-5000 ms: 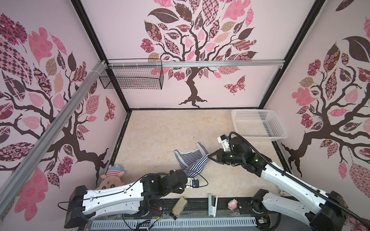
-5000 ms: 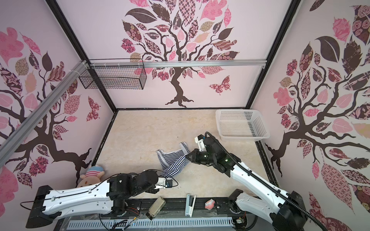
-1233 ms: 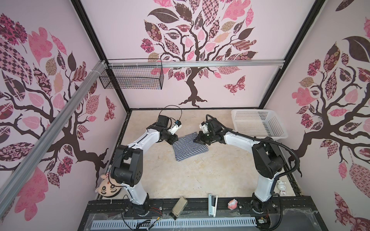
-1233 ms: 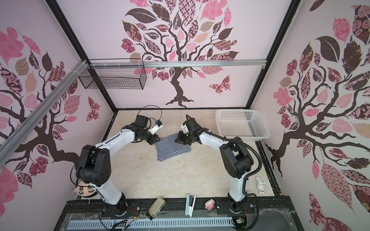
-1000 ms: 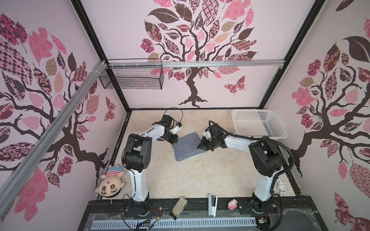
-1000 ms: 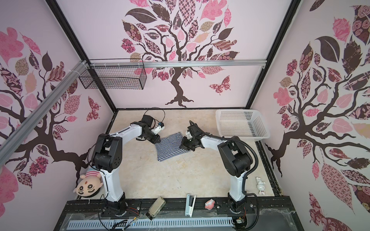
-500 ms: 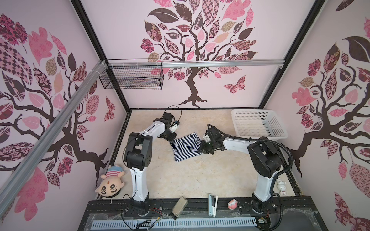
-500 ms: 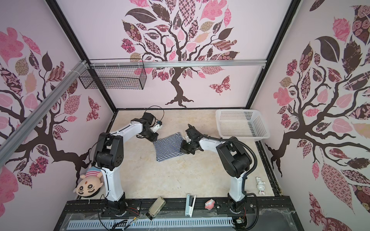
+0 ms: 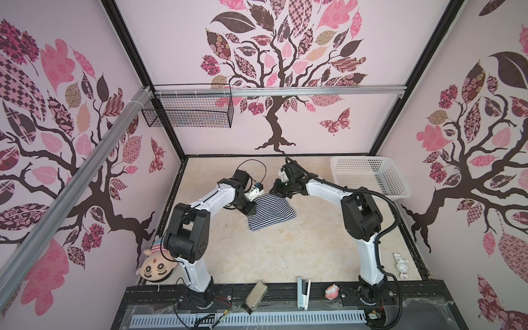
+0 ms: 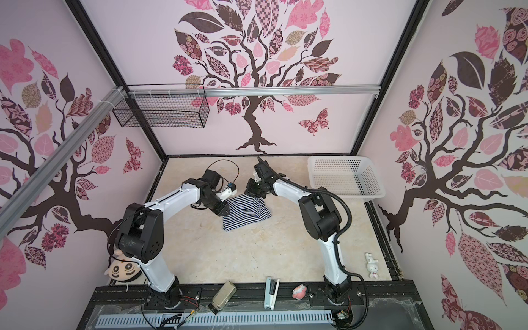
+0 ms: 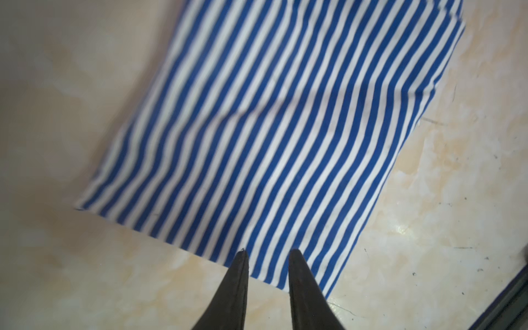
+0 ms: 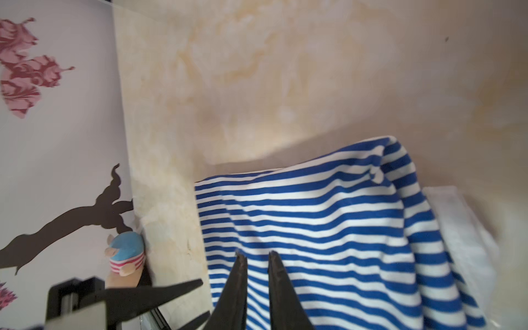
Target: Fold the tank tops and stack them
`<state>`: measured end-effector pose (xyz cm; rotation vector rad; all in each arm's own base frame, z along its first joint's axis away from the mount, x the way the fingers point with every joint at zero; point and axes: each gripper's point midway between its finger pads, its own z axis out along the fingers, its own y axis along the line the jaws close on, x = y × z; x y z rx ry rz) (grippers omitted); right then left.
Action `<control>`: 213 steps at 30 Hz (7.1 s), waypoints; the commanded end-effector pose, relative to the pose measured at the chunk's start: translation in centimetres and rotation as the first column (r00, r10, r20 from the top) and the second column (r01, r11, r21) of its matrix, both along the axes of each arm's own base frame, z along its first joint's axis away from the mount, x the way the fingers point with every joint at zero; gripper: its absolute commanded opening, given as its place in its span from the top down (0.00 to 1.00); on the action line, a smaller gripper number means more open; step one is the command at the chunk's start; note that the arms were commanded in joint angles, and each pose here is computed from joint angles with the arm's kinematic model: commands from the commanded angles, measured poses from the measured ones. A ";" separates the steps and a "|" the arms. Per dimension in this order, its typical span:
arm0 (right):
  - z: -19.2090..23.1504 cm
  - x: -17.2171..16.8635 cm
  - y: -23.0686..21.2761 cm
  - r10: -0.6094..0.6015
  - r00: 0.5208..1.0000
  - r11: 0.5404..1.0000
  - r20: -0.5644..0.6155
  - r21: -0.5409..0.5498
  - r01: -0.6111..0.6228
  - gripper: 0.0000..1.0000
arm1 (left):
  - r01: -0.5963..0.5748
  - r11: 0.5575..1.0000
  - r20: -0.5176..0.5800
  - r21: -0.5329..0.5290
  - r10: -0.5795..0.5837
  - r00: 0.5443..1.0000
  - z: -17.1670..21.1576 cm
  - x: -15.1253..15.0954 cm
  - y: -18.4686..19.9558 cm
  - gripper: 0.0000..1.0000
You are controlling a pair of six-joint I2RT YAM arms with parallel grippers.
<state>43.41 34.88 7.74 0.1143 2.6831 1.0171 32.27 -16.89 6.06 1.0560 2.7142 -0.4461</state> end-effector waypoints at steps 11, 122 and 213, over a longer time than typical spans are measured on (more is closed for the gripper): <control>-5.2 3.5 -4.9 -0.149 0.980 0.988 -0.134 -0.053 0.143 0.81 | 0.082 0.982 -0.053 0.171 -0.074 0.996 -4.5 -1.2 0.7 0.71; 1.1 -10.8 -6.9 -0.048 0.999 0.999 -0.022 -0.004 0.048 0.58 | -0.291 0.947 -0.118 0.134 0.307 0.944 -3.2 9.2 7.6 0.72; 1.2 -10.8 -8.2 -0.042 0.999 0.999 0.012 -0.015 0.042 0.53 | -0.324 0.941 0.224 0.097 0.297 0.928 2.4 11.4 5.1 0.68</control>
